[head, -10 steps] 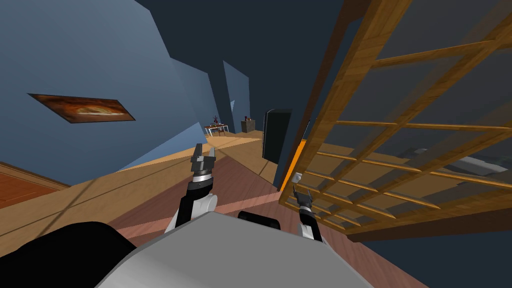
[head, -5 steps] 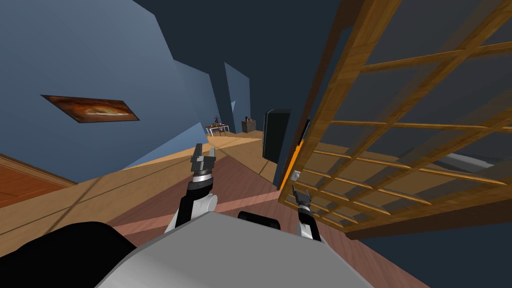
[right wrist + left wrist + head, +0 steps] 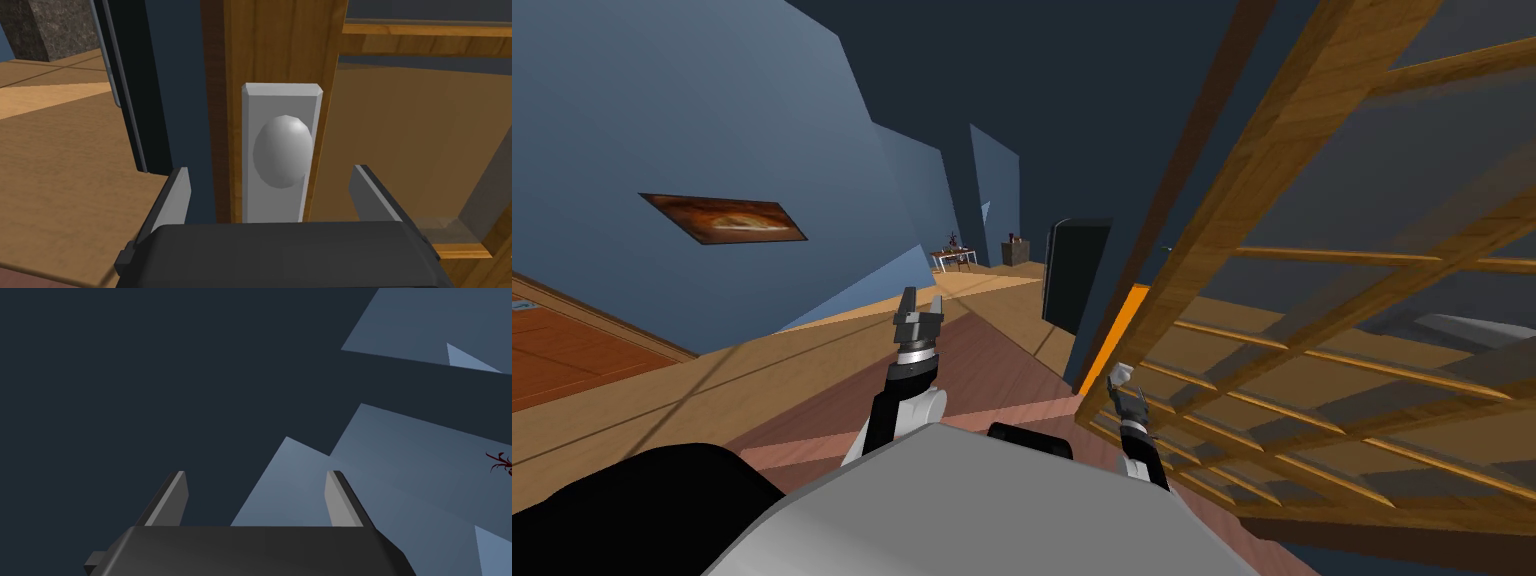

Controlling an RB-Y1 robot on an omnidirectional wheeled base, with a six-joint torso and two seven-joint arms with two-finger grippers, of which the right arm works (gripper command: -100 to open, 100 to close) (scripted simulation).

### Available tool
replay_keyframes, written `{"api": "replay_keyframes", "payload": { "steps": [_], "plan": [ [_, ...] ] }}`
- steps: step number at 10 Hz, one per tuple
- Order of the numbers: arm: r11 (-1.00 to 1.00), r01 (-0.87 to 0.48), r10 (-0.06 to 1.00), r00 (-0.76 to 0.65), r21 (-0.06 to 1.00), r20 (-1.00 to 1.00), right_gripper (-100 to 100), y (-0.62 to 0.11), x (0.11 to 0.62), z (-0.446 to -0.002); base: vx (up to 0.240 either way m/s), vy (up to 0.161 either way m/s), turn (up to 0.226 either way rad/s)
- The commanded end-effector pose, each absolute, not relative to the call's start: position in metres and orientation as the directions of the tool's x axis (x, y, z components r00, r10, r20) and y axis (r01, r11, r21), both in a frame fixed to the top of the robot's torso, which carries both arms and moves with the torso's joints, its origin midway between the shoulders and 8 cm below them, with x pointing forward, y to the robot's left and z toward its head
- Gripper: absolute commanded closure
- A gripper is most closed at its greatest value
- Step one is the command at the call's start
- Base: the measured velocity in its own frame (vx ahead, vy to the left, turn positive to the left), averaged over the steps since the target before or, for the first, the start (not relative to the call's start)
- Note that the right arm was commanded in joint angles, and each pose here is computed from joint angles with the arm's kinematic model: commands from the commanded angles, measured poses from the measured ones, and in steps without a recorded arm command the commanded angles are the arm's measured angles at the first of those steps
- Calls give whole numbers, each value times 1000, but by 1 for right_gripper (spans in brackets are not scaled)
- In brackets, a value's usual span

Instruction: Pull the door open

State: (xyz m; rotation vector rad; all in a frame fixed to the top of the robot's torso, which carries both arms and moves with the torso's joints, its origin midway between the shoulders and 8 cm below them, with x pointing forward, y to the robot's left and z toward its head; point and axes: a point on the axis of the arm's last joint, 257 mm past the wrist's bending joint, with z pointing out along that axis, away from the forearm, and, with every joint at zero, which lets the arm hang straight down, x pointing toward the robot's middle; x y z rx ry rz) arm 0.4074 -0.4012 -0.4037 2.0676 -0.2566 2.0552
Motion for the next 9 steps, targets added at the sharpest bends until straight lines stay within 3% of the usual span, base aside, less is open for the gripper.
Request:
{"api": "replay_keyframes", "payload": {
  "steps": [1,3,4,9],
  "plan": [
    [-957,-289,25,4,25,1000,-100,-416,402,-400,209,-2,93],
    [-956,-292,24,1,23,1000,-100,-418,401,-400,132,-30,36],
    [-956,-292,24,1,23,1000,100,-418,401,-400,-13,6,-14],
    [-956,-292,24,1,23,1000,100,-418,401,-400,-17,0,-2]
  ]
}}
